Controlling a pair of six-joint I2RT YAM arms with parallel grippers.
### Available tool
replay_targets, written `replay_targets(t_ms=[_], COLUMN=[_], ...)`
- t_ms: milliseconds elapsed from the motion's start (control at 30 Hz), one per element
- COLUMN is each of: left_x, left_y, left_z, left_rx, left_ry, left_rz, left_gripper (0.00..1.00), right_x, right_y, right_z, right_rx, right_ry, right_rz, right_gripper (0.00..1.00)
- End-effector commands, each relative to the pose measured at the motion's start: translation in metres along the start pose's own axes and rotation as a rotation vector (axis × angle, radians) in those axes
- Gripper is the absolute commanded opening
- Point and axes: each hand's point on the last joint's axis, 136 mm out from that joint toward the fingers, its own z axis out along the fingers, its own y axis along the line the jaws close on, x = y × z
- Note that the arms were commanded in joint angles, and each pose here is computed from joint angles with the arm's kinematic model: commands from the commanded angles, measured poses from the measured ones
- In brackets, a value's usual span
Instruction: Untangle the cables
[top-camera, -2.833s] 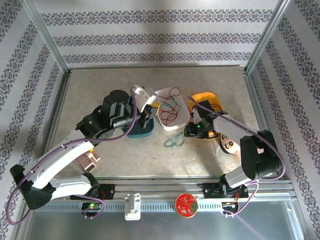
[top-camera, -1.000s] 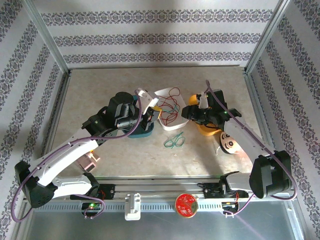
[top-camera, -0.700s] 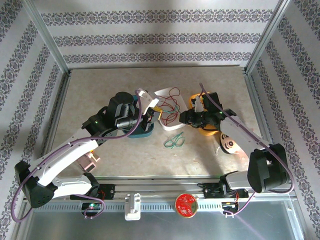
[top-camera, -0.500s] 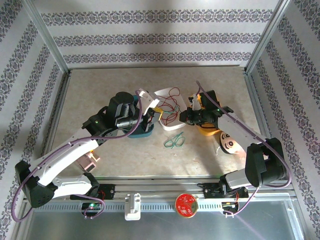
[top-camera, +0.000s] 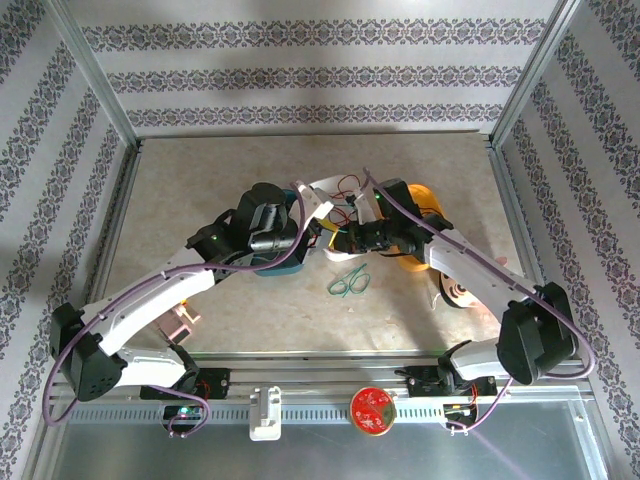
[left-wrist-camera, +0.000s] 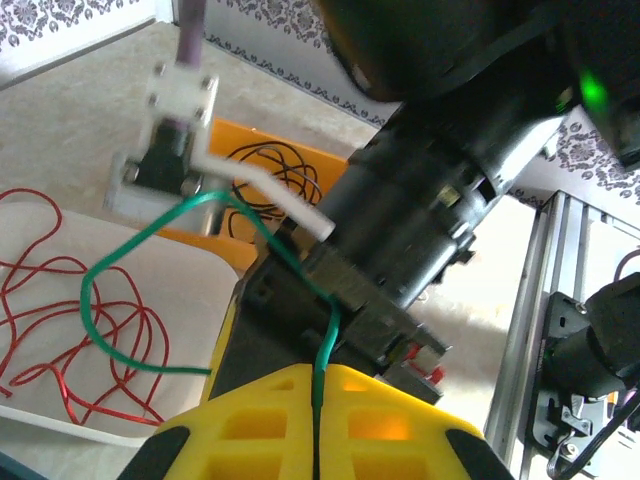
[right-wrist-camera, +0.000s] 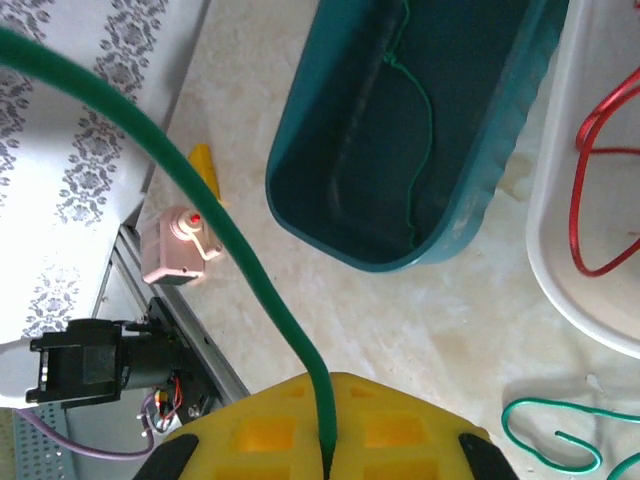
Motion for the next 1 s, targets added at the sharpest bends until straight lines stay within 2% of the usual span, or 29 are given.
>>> replay_targets(t_ms=[0, 200, 267, 300, 333, 367, 467, 600, 733, 967], left_x=[-0.002, 0.008, 0.007, 0.005, 0.002, 0.000, -0.005, 0.003, 0.029, 0.076], left_y=[0.033, 0.068, 0.070, 0.072, 0.073, 0.075, 0.085, 0.109, 0.140, 0.167], left_z=[-0.002, -0.005, -0.006, -0.008, -0.012, -0.016, -0.034, -0.058, -0.073, -0.053], left_rx=[-0.117, -0.191, -0.201, -0.208, -0.220, -0.233, -0.292, -0.421, -0.554, -0.590], left_ry=[-0.048, -0.109, -0.128, -0.144, -0.164, -0.178, -0.226, -0.246, -0.204, -0.104], left_rz=[-0.026, -0.138, -0.148, -0.151, -0.155, -0.159, -0.172, -0.230, -0.322, -0.474], left_gripper=[0.00, 0.00, 0.00, 0.00, 0.00, 0.00, 0.00, 0.00, 0.00, 0.00], right_x=[-0.017, -0.021, -0.022, -0.023, -0.024, -0.026, -0.032, -0.038, -0.039, -0.030], right_y=[0.022, 0.031, 0.030, 0.028, 0.024, 0.019, -0.009, -0.043, -0.053, -0.064], right_z=[-0.017, -0.023, -0.022, -0.022, -0.022, -0.023, -0.030, -0.051, -0.068, -0.074], right_rx=[-0.040, -0.084, -0.079, -0.068, -0.048, -0.025, 0.086, 0.154, 0.145, 0.185], right_ry=[-0.087, -0.112, -0.112, -0.115, -0.126, -0.137, -0.198, -0.301, -0.370, -0.368], right_rz=[-0.095, -0.107, -0.099, -0.090, -0.079, -0.067, 0.014, 0.140, 0.182, 0.205], right_gripper=[0.00, 0.00, 0.04, 0.13, 0.31, 0.39, 0.48, 0.52, 0.55, 0.55])
